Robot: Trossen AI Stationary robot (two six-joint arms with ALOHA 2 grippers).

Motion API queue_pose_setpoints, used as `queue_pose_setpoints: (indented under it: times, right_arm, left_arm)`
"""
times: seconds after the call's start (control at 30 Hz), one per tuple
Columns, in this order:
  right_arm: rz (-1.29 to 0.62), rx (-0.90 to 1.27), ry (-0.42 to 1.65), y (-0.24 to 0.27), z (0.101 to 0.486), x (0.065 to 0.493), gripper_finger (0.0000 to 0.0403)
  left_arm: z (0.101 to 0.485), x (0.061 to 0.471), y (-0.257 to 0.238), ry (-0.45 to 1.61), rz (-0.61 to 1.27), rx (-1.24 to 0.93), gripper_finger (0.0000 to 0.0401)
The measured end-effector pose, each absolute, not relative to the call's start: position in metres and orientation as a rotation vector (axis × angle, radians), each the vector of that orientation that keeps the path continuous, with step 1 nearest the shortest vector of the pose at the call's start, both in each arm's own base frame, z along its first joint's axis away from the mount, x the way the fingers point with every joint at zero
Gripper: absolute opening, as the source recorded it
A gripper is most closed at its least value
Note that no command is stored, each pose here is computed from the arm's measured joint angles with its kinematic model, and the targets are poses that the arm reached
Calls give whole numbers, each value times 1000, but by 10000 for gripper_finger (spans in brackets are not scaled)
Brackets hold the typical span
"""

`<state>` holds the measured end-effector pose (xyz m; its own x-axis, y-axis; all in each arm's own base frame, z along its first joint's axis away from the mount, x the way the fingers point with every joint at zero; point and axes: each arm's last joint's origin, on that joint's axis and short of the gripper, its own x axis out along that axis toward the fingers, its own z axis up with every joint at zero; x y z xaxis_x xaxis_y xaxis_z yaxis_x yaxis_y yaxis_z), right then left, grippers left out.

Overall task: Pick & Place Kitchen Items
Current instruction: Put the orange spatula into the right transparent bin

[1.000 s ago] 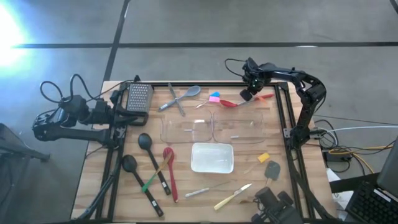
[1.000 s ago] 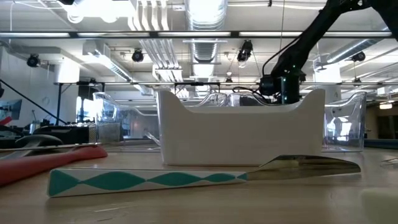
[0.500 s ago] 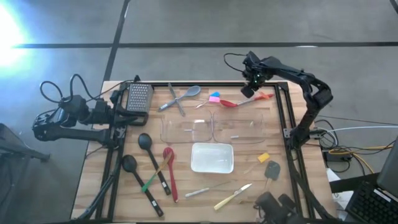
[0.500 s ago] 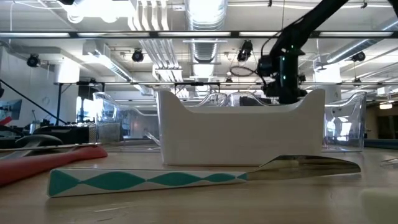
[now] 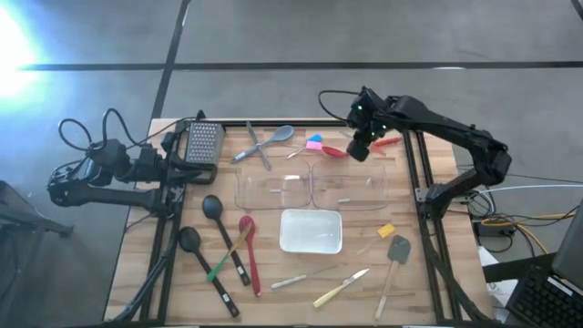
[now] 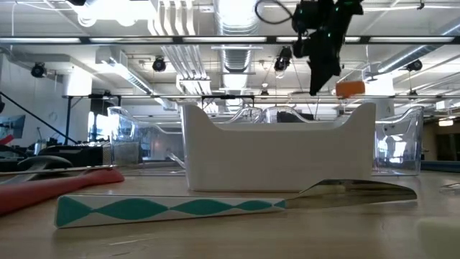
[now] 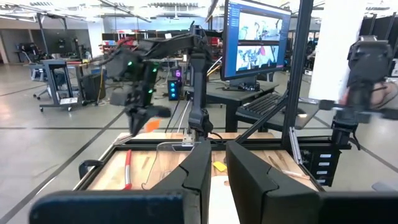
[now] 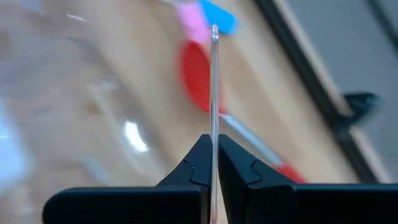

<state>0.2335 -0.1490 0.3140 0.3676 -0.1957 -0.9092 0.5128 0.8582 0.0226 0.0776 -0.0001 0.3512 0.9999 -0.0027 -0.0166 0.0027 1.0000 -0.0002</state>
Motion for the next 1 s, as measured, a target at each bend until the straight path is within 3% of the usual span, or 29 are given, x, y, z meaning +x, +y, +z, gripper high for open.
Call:
queue_pose_setpoints:
  times: [0.47, 0.67, 1.0]
  right_arm:
    - [123, 618, 939, -115, 323, 244, 8]
    - [22, 386, 1055, -111, 305, 245, 8]
    - [57, 193, 1108, -101, 272, 249, 8]
  left_arm:
    - [351, 77, 0, 16, -3, -1, 58]
    - [351, 78, 0, 17, -2, 0, 58]
    - [351, 77, 0, 16, -3, 0, 58]
